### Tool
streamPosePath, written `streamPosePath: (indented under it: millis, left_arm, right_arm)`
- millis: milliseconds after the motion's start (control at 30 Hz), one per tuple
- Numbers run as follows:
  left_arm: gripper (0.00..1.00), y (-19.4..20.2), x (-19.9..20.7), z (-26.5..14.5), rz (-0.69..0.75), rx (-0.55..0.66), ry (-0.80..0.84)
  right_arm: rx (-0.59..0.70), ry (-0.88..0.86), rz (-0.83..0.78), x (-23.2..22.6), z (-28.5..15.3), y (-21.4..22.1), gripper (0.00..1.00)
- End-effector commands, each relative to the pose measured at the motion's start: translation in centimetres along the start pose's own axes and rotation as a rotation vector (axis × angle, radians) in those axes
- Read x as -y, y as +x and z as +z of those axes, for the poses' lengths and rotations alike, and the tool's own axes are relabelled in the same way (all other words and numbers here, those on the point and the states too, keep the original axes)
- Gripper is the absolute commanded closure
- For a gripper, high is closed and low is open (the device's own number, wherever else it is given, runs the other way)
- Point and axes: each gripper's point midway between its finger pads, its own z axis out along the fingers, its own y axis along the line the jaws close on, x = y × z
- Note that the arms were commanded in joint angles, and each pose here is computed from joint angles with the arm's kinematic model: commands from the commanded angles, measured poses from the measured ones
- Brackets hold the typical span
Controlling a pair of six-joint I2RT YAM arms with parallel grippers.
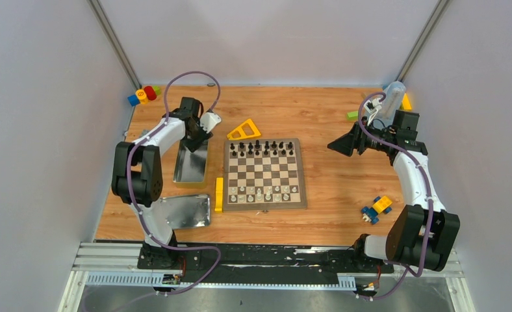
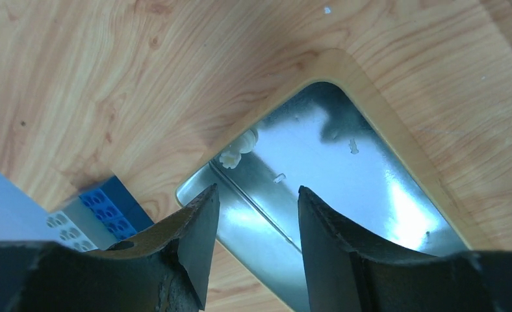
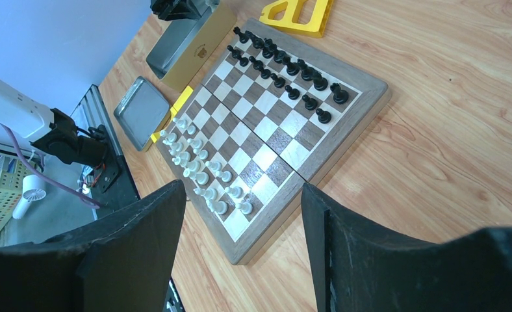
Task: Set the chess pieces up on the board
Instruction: Pick up the chess piece from the storage box.
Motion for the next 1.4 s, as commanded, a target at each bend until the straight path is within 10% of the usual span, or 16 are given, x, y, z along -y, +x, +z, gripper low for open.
streamPosePath:
  millis: [0,367,1367]
  left_arm:
    - [0.44,0.6,-0.7,-0.6,-0.228,0.015,-0.032]
    - [0.47,1.3,-0.9,1.7,-0.524,0.085,0.011]
    - [0.53,1.5,-3.2,2.7,-0.736,0.164,-0.168]
  right_arm:
    - [0.013,-0.031,-0.058,-0.6,0.0,-1.4,0.33]
    - [0.009,-0.026,-0.056,-0.4,0.1,-1.2,0.33]
    - [-0.011,-0.052,-0.041,-0.5,0.6,-0.9,0.32]
